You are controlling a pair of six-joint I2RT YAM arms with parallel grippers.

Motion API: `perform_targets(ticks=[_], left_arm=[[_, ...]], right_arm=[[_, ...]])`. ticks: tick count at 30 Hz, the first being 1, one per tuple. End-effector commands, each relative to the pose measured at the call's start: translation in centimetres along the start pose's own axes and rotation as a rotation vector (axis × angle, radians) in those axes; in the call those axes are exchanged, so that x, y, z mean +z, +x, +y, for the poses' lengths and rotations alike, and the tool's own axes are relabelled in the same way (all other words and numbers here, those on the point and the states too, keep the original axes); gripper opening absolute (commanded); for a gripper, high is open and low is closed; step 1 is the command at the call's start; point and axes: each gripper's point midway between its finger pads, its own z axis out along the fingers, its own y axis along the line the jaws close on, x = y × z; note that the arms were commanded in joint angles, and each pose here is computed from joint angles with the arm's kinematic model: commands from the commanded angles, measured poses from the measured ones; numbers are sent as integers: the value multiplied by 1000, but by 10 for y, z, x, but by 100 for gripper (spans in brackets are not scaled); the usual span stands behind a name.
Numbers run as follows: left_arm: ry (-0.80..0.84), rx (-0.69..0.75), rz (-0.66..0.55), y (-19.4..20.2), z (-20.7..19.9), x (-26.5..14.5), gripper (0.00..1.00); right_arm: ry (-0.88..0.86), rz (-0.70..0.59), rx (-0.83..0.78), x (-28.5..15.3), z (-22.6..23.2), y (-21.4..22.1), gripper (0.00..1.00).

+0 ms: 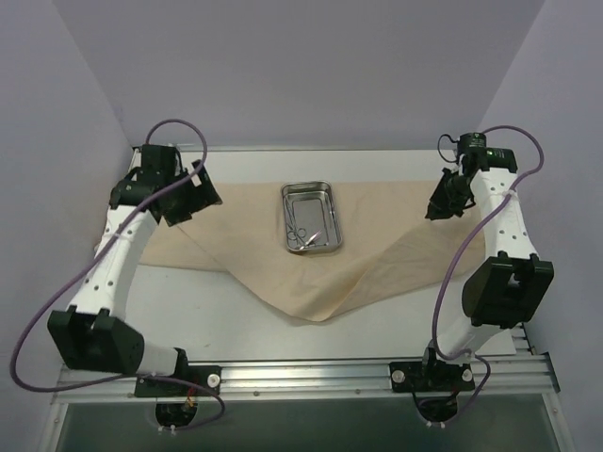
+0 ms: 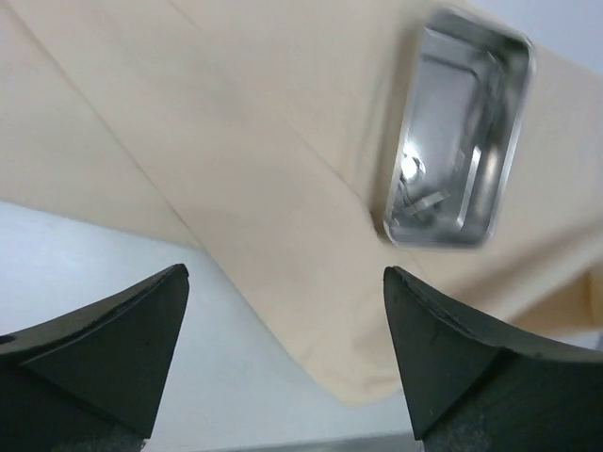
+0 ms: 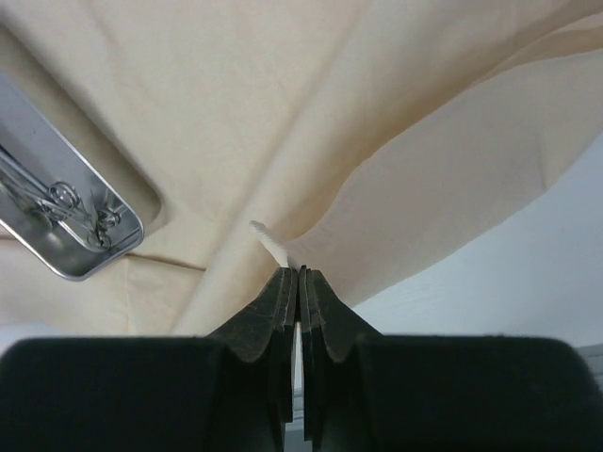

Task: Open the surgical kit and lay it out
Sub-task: Open the surgical kit at the center of the board.

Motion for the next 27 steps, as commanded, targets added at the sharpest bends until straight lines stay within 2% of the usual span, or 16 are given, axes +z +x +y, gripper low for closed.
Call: perform_targets(ticks=[1, 2, 3, 4, 5, 6, 9, 15, 16, 21, 27], left_arm=[[-146, -16, 13, -47, 65, 34, 97], [-152, -16, -46, -76, 69, 35, 97], [-202, -33, -34, -87, 88, 56, 97], [-214, -38, -45, -99, 95, 64, 93], [-217, -32, -107, -129, 100, 63, 89], [-260, -40, -81, -133, 116, 86, 86], [-319, -80, -107, -166, 148, 115, 80], [-380, -135, -81, -184, 201, 176, 78], [-386, -126, -111, -197, 203, 176, 78], [-501, -152, -115, -206, 240, 197, 79], [-535, -127, -201, -228, 254, 210, 76]], right_arm=[[-54, -39, -42, -17, 20, 16, 0], [-74, -50, -48, -19, 24, 19, 0], [-90, -45, -53, -18, 28, 23, 0], [-100, -23, -60, -13, 30, 32, 0], [-139, -30, -66, -15, 36, 33, 0], [-145, -27, -66, -15, 36, 35, 0], [-152, -34, -86, -16, 36, 38, 0], [-128, -50, -109, -14, 26, 39, 0], [-126, -53, -106, -13, 25, 39, 0], [-148, -72, -110, -21, 22, 35, 0], [-167, -100, -114, -31, 18, 26, 0]])
